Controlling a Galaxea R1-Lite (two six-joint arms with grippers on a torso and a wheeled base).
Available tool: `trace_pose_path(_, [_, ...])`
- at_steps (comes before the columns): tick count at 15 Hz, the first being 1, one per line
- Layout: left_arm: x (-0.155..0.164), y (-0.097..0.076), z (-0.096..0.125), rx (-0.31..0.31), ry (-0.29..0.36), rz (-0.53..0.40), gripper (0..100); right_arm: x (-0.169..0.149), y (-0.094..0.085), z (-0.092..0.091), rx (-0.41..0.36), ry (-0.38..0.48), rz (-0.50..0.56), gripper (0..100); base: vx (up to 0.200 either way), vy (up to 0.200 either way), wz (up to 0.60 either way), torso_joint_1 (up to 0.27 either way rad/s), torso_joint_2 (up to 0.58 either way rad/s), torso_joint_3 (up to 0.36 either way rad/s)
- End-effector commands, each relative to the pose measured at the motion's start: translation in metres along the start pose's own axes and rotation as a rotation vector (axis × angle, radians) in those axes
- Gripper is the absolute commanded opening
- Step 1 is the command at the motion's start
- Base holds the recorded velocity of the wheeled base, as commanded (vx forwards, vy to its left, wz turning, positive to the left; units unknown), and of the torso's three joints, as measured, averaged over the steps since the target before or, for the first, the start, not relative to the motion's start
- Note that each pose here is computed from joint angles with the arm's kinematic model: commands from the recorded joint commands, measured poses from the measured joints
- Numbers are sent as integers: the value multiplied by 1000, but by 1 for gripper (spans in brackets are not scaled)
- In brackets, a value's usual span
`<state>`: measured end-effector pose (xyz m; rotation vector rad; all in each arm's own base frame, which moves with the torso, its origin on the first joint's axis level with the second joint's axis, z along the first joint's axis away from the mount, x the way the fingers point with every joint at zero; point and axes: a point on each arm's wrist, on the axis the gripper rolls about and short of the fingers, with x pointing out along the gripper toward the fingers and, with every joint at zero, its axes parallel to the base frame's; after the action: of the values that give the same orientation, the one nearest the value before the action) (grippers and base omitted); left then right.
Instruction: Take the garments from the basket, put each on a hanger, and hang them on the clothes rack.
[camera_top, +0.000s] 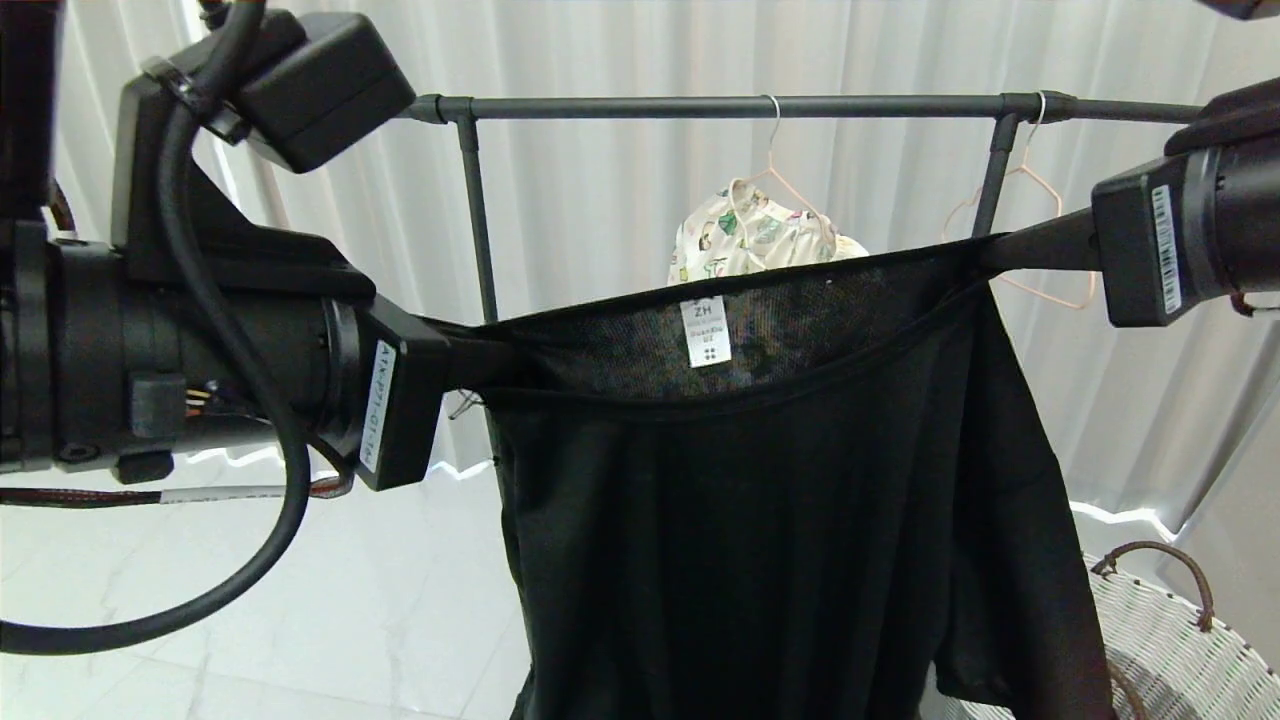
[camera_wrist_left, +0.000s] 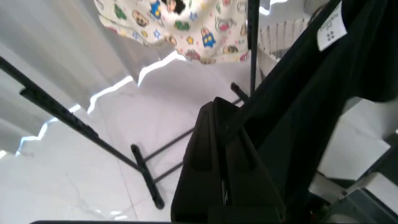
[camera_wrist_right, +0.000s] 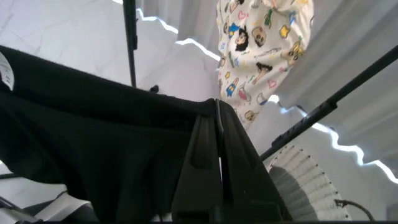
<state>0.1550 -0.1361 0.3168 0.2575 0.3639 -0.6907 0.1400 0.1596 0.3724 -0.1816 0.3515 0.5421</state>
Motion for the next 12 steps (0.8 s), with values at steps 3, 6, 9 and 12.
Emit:
trace_pose_path(3, [-6,-2,4,3,-21,54,0,-4,-1,2,-6,-13,1,0,0,0,0,0,0,0])
trace_pose_path(6, [-10,-7,6,11,-41,68,0,-14,-5,1,0,-27,-4,0,0,0,0,0,0,0])
trace_pose_path(9, [-11,-8,8,13,-58,60,0,-26,-10,-7,-4,-1,-2,0,0,0,0,0,0,0])
trace_pose_path(12, [8,-10,19,11,-124,59,0,-61,-21,-28,-22,60,28,0,0,0,0,0,0,0])
